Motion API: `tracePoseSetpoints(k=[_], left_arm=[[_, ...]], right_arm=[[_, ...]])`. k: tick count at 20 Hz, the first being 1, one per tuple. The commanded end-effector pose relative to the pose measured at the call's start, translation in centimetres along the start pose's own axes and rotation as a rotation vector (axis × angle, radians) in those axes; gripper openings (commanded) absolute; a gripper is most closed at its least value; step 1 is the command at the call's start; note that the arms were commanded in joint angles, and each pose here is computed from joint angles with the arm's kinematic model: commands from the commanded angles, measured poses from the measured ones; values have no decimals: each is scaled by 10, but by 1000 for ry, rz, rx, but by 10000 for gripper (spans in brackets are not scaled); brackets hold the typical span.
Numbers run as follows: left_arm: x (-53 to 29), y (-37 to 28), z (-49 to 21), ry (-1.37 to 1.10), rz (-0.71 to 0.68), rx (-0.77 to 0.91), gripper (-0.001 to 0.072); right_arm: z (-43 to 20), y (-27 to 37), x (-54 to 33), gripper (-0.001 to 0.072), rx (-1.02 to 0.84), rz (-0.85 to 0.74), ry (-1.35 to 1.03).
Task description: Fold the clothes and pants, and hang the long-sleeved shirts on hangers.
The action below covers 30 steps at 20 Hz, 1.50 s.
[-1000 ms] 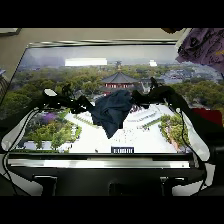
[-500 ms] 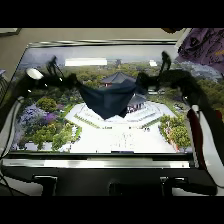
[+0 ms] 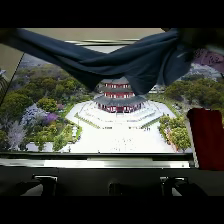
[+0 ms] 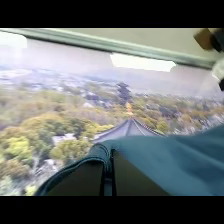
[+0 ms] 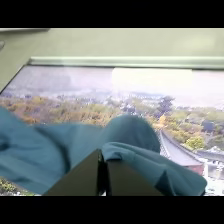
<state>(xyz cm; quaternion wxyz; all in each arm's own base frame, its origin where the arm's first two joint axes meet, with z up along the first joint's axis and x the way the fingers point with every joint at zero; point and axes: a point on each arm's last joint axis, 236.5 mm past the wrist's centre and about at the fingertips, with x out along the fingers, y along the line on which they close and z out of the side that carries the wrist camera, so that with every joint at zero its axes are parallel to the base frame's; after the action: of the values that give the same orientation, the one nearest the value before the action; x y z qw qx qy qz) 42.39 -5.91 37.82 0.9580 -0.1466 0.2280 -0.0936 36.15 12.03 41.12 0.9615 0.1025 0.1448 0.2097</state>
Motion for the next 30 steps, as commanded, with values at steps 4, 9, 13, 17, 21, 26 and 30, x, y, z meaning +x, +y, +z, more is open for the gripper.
tracePoseSetpoints(k=[4, 9, 13, 17, 21, 26, 30], left_arm=[[-106, 37, -22, 1, 243, -77, 14], [-16, 81, -105, 317, 331, -119, 15], [92, 137, -222, 593, 401, -160, 17], [181, 179, -332, 742, 415, -221, 17], [220, 186, -391, 833, 396, -315, 17], [223, 182, -393, 836, 382, -341, 17], [212, 179, -395, 873, 387, -344, 17]], right_arm=[[11, -2, -81, 28, 59, -122, -68], [-70, -54, 37, 29, 189, -183, 282], [-187, -105, 154, 29, 314, -212, 593], [-297, -156, 252, 29, 447, -257, 697], [-347, -181, 302, 29, 602, -297, 645], [-324, -186, 285, 394, 610, -297, 665], [-284, -242, 206, 483, 534, -319, 728]])
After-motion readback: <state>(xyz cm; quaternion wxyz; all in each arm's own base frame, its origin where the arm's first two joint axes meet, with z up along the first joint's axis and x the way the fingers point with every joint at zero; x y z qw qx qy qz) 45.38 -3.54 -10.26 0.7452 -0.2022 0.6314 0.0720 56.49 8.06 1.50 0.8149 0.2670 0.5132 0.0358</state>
